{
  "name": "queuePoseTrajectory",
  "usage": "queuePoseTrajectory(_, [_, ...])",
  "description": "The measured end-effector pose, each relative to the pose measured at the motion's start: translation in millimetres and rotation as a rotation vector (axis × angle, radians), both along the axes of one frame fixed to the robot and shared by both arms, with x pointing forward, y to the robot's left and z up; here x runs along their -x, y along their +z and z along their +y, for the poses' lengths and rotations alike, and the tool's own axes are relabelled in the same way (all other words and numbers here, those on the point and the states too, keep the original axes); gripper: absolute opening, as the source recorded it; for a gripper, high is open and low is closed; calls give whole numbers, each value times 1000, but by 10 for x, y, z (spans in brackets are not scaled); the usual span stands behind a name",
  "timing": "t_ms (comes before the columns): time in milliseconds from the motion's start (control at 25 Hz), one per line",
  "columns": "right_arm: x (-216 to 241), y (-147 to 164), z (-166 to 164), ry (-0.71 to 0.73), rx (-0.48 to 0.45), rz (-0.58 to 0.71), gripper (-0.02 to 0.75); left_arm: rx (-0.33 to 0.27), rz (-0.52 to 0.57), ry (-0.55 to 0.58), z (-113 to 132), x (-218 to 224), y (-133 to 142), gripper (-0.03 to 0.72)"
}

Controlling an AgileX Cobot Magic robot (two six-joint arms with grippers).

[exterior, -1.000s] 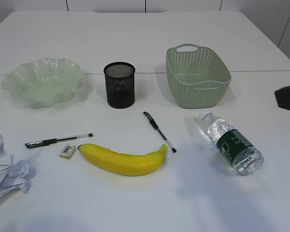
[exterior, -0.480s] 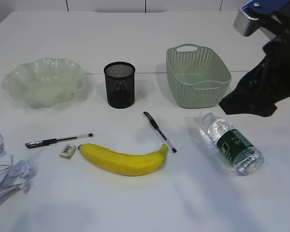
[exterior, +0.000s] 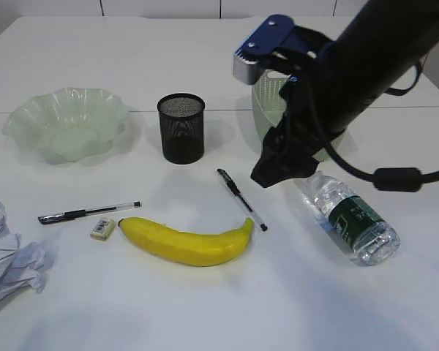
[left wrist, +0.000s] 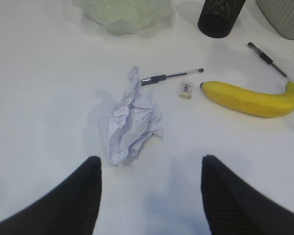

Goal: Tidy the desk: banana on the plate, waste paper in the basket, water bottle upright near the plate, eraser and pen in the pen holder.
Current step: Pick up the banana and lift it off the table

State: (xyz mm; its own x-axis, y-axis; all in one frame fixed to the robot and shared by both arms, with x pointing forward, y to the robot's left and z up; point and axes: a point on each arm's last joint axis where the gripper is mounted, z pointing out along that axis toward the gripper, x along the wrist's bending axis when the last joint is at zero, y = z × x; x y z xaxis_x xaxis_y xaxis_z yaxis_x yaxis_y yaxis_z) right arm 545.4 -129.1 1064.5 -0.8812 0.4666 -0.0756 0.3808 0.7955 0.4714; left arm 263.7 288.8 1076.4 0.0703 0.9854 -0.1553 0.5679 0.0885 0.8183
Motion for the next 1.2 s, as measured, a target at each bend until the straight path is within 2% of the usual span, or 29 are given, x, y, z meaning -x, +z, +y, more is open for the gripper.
queuePoseTrajectory(160, [-103, -182, 228, 58, 23, 29, 557, 0, 20, -3, -2, 10, -15, 454])
queuePoseTrajectory(320, [-127, -442, 417, 123, 99, 59, 556, 0, 58, -11, -8, 32, -43, 454])
queuePoseTrajectory(520, [-165, -609, 460, 166, 160, 55, 556, 31, 68, -29, -38, 40, -45, 454])
queuePoseTrajectory(680, [-215, -664, 461, 206, 195, 24, 556, 33, 53, -33, -41, 32, -34, 454])
queuePoseTrajectory(880, [-290, -811, 501, 225, 216, 38, 556, 22, 86, -41, -43, -72, -36, 447])
queuePoseTrajectory(1000, [-308, -929, 532, 243, 222, 61, 555, 24, 157, -40, -46, -221, -61, 433])
queuePoseTrajectory(1200, [-316, -1064, 610, 256, 182, 92, 555, 41, 235, -61, -73, -409, -101, 428])
